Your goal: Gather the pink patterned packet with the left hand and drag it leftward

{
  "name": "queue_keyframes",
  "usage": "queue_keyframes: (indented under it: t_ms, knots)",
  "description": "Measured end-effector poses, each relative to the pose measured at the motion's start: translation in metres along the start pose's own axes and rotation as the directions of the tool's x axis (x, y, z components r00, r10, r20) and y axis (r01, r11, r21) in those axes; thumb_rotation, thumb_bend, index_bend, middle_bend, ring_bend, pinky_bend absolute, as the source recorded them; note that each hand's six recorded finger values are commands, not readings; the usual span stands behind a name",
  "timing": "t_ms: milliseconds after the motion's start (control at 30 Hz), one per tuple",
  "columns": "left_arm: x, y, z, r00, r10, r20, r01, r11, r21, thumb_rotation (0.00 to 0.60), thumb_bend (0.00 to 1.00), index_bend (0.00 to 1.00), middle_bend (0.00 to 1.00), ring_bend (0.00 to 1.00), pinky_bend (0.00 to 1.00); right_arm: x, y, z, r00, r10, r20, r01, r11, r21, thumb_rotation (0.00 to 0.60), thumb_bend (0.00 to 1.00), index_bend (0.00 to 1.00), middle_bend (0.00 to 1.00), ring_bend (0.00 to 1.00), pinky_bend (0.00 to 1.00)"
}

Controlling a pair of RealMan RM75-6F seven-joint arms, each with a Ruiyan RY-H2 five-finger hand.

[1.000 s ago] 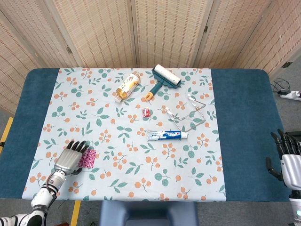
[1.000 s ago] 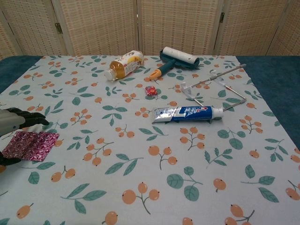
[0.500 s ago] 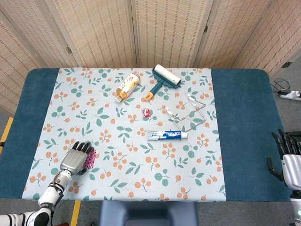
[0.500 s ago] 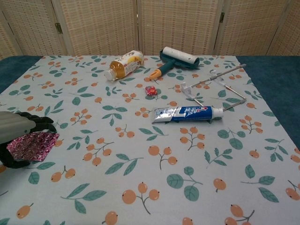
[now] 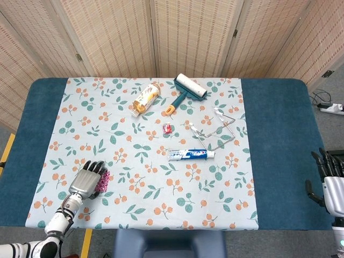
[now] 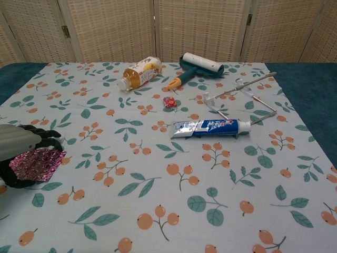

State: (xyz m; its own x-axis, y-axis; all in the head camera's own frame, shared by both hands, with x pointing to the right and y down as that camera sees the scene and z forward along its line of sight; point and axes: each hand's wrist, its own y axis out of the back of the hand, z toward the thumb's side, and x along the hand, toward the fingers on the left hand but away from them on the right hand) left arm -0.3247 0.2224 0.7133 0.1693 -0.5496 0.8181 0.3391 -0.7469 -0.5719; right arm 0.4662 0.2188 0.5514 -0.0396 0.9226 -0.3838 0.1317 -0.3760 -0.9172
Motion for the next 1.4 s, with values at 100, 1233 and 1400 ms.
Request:
queue_keyframes:
  t_ms: [100, 1233, 1400]
  knots:
    - [-0.001, 0.0, 0.002, 1.0, 0.005, 0.004, -0.005, 1.0, 0.001, 0.567, 0.34, 0.22, 0.0, 0.0, 0.0, 0.0, 0.0, 0.0, 1.0, -0.001, 0.0, 0.001, 1.0, 0.0, 0.6, 0.53, 0.0, 0.0, 0.0, 0.0]
    - [-0.023, 0.0, -0.038, 0.994, 0.05, -0.098, -0.052, 0.999, -0.016, 0.58, 0.34, 0.17, 0.0, 0.0, 0.0, -0.003, 0.0, 0.002, 1.0, 0.001, -0.006, -0.001, 1.0, 0.0, 0.599, 0.53, 0.0, 0.0, 0.0, 0.0]
    - [-0.019, -0.007, -0.042, 0.994, 0.033, -0.105, -0.035, 0.999, -0.025, 0.581, 0.34, 0.18, 0.0, 0.0, 0.0, -0.003, 0.0, 0.003, 1.0, 0.0, -0.008, 0.0, 1.0, 0.001, 0.599, 0.53, 0.0, 0.0, 0.0, 0.0]
